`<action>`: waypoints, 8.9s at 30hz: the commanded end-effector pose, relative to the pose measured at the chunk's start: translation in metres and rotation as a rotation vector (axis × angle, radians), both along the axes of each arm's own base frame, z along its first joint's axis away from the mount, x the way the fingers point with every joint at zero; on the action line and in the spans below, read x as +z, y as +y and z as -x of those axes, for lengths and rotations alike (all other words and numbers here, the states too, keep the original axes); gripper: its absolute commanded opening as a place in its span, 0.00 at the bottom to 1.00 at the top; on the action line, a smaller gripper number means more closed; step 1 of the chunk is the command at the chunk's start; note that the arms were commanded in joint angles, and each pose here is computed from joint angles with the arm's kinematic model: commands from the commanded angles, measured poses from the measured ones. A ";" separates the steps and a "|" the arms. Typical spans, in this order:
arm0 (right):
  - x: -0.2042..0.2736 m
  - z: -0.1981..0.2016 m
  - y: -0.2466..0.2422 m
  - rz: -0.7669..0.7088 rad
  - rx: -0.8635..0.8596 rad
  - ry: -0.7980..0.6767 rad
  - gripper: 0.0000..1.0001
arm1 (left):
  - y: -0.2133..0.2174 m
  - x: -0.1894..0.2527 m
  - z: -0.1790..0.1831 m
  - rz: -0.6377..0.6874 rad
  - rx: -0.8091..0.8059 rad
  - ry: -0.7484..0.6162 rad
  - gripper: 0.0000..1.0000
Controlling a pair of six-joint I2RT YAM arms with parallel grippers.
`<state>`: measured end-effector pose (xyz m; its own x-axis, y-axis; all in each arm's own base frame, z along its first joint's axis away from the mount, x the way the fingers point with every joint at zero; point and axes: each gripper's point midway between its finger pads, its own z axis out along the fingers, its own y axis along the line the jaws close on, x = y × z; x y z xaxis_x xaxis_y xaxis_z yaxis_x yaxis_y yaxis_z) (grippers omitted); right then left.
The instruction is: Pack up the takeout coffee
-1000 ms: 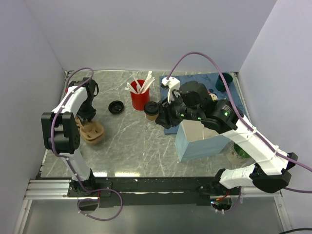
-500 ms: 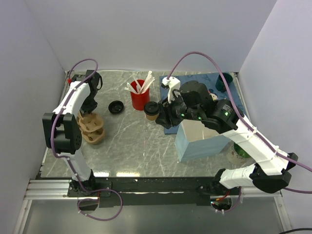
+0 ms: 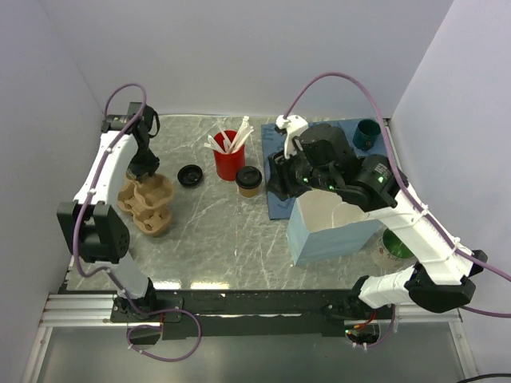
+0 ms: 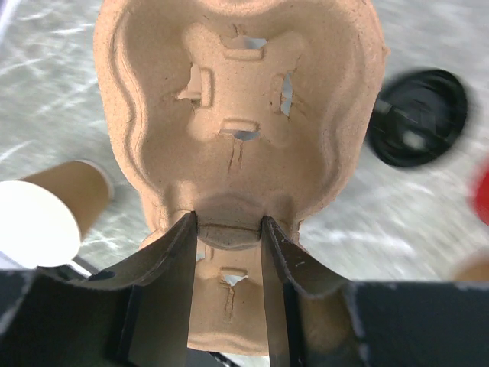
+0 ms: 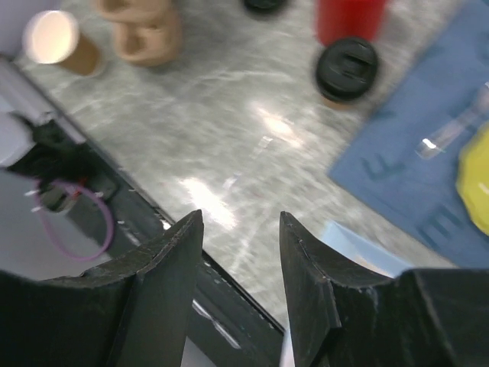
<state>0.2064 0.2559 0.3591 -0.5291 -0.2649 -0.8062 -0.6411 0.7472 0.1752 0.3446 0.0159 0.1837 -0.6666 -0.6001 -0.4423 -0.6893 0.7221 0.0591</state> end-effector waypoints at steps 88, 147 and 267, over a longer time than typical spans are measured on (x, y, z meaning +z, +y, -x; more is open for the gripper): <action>0.079 0.080 -0.046 -0.478 0.008 -0.218 0.47 | -0.251 0.291 0.131 0.672 -1.232 -0.738 0.26; -0.014 0.128 0.030 -0.219 0.833 -0.558 0.22 | -0.303 0.197 0.185 0.489 -1.860 -0.678 0.25; -0.054 0.143 0.009 -0.228 0.860 -0.550 0.00 | -0.344 0.048 0.181 0.020 -2.135 -0.244 0.25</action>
